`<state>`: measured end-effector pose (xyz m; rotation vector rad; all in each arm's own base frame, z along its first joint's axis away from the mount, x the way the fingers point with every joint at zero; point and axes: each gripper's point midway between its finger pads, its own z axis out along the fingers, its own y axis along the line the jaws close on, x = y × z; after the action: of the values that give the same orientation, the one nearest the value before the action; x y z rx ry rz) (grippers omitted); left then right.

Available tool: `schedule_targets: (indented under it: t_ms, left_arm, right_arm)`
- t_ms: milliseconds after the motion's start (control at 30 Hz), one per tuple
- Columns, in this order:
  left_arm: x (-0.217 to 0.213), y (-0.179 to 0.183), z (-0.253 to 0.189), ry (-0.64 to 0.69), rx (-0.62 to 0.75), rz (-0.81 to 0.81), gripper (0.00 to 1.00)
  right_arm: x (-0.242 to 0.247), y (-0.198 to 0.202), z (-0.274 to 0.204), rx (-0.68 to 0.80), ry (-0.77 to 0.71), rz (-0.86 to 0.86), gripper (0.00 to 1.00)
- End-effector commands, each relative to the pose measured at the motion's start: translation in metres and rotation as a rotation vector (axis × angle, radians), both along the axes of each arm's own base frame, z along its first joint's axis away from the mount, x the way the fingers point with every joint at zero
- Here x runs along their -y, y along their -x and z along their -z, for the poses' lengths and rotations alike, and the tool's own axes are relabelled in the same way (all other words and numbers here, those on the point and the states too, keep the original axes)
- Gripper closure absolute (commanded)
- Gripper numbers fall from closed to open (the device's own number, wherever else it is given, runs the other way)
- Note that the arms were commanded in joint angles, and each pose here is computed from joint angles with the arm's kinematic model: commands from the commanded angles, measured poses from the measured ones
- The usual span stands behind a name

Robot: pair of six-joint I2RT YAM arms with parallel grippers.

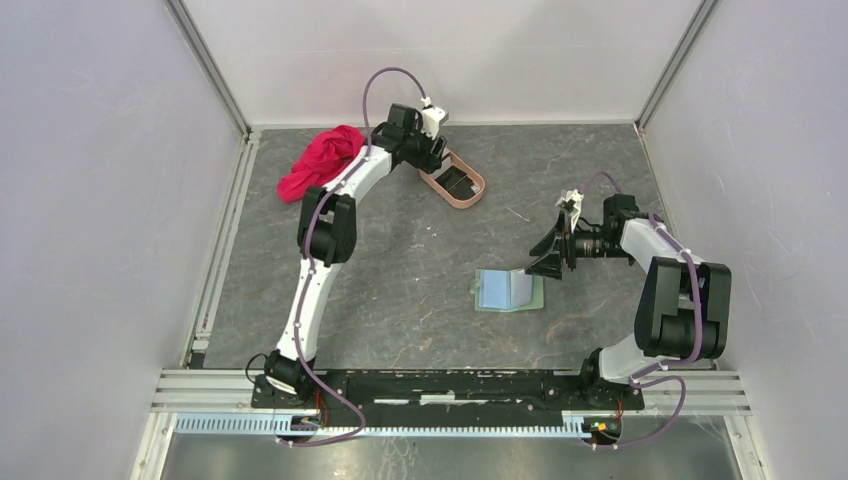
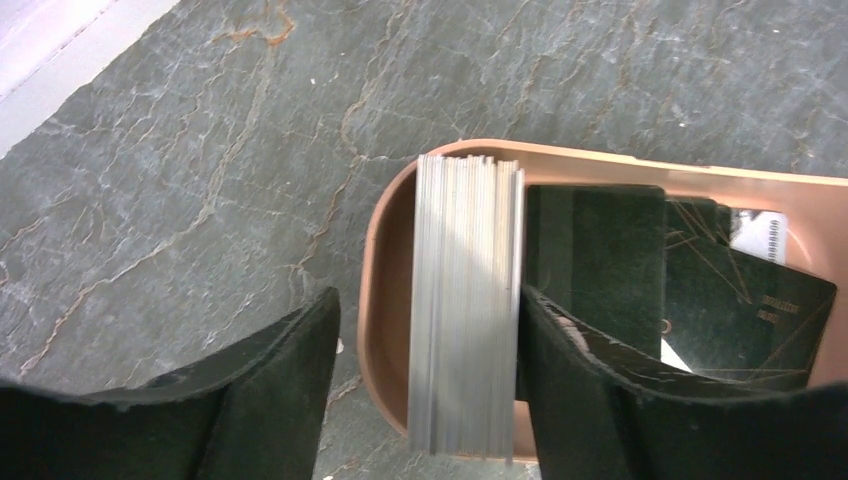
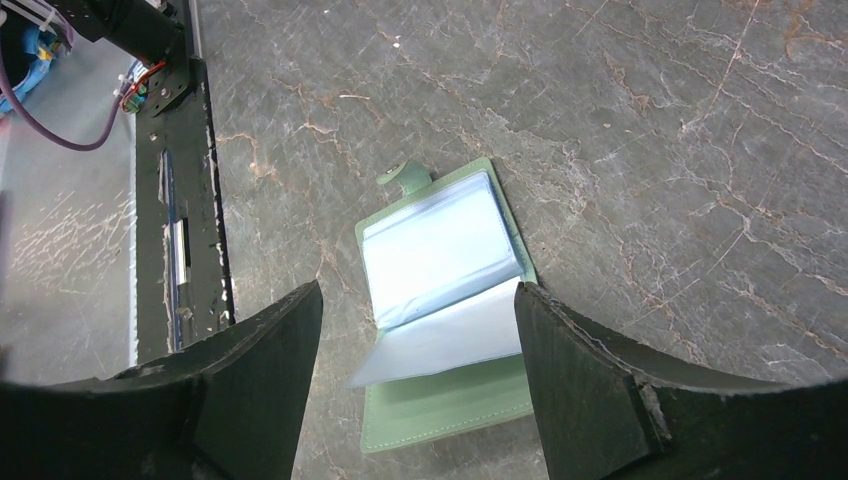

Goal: Put the credit cards into the card holder
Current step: Move the storage box to the center of the board.

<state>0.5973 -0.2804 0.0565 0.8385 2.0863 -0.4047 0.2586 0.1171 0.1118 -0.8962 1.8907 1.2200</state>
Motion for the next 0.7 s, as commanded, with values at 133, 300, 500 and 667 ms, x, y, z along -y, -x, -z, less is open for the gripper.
schedule_targets:
  t_ms: [133, 300, 500, 667]
  left_arm:
    - [0.0, 0.002, -0.032, 0.05, 0.032, -0.025, 0.44]
    - [-0.008, 0.022, -0.034, 0.033, 0.003, -0.018, 0.54]
    - [-0.029, 0.06, -0.041, 0.03, -0.046, -0.091, 0.58]
    - [-0.048, 0.112, -0.052, 0.096, -0.084, -0.186, 0.56]
  right_arm:
    - [0.0, -0.008, -0.012, 0.069, -0.008, -0.016, 0.23]
    - [0.0, -0.007, -0.014, 0.075, -0.005, -0.02, 0.23]
    - [0.0, -0.005, -0.015, 0.088, -0.002, -0.023, 0.23]
    - [-0.001, -0.004, -0.017, 0.094, -0.001, -0.025, 0.23]
